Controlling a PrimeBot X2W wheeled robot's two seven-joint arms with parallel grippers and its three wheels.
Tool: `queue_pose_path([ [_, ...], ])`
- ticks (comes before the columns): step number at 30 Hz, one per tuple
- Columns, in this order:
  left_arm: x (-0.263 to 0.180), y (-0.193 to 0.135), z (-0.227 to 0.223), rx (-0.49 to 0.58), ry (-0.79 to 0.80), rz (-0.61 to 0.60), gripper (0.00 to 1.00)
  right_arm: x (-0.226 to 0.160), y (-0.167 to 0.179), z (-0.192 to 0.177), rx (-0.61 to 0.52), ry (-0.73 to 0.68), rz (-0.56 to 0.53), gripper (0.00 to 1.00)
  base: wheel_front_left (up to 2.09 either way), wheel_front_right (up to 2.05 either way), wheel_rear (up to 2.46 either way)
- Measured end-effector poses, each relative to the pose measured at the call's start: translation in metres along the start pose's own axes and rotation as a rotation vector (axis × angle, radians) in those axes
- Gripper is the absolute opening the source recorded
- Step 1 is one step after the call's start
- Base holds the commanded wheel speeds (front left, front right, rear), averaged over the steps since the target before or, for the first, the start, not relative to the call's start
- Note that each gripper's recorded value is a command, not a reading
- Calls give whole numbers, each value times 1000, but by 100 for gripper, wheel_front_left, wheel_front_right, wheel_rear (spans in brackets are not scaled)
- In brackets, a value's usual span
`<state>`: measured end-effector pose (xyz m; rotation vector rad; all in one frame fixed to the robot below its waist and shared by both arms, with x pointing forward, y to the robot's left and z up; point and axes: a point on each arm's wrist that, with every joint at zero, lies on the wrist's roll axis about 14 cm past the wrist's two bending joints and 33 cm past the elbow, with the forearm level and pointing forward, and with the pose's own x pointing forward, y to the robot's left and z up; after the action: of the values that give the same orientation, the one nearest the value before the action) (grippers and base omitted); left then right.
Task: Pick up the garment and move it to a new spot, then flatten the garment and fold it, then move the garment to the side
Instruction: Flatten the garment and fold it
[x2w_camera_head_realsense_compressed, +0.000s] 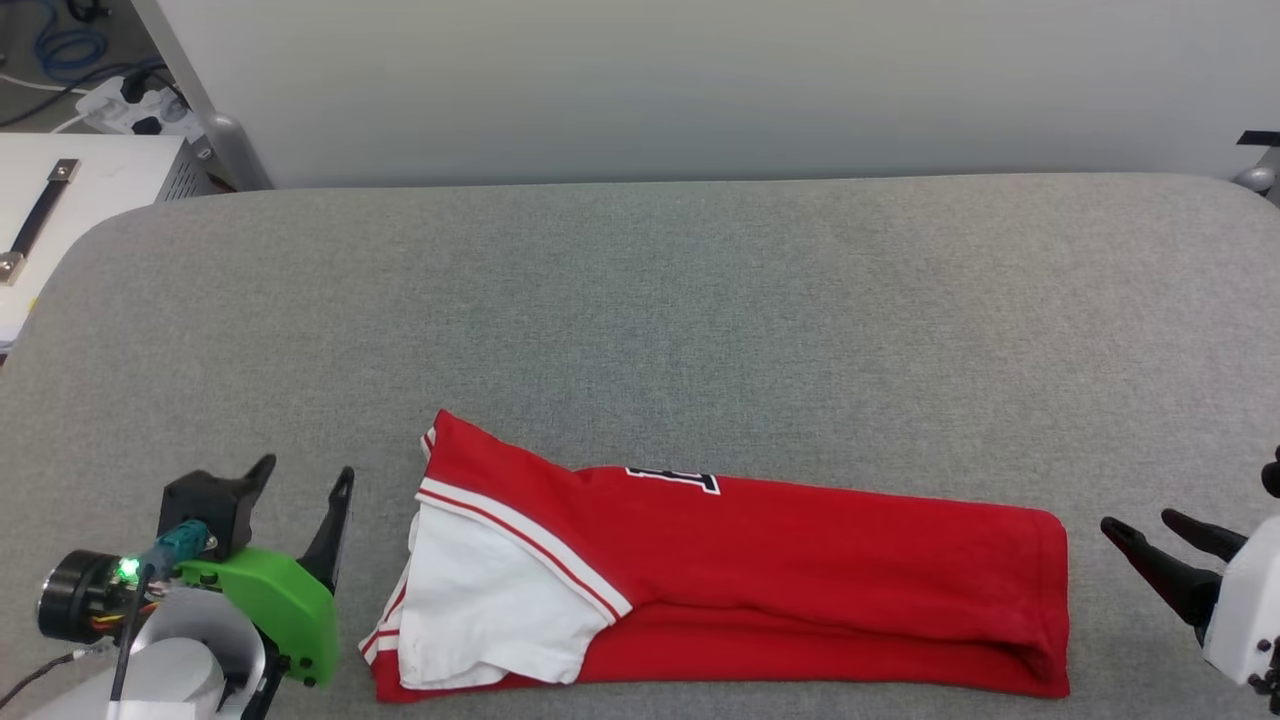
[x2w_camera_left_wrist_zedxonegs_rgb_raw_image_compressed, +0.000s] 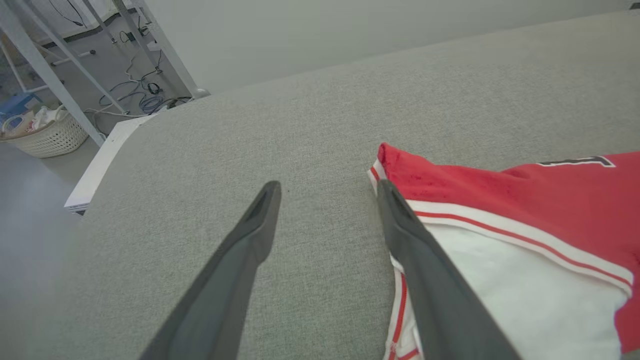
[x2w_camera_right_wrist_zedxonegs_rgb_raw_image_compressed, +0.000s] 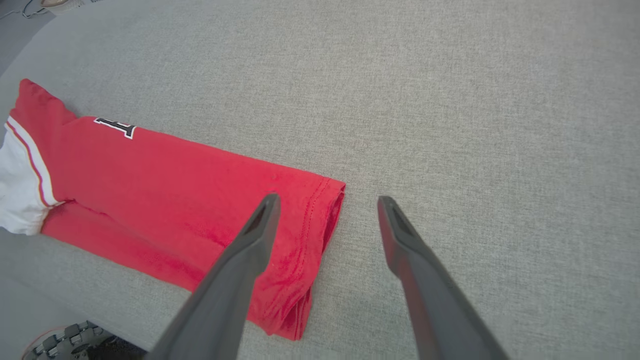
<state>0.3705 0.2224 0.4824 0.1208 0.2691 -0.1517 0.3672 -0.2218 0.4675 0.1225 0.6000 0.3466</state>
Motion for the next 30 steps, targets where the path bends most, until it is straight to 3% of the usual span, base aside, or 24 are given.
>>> queue_pose_path([
  [7,5,15,38,12,-174,149,100,8,-5,-30,81,168,3,100,0,0,0],
  [18,-15,35,42,21,-306,343,100,39,4,-65,158,315,37,100,0,0,0],
  [24,-24,31,31,4,-312,390,100,57,18,-75,170,361,81,100,0,0,0],
  [30,-29,11,23,-2,-316,364,100,70,40,-80,152,379,143,100,0,0,0],
])
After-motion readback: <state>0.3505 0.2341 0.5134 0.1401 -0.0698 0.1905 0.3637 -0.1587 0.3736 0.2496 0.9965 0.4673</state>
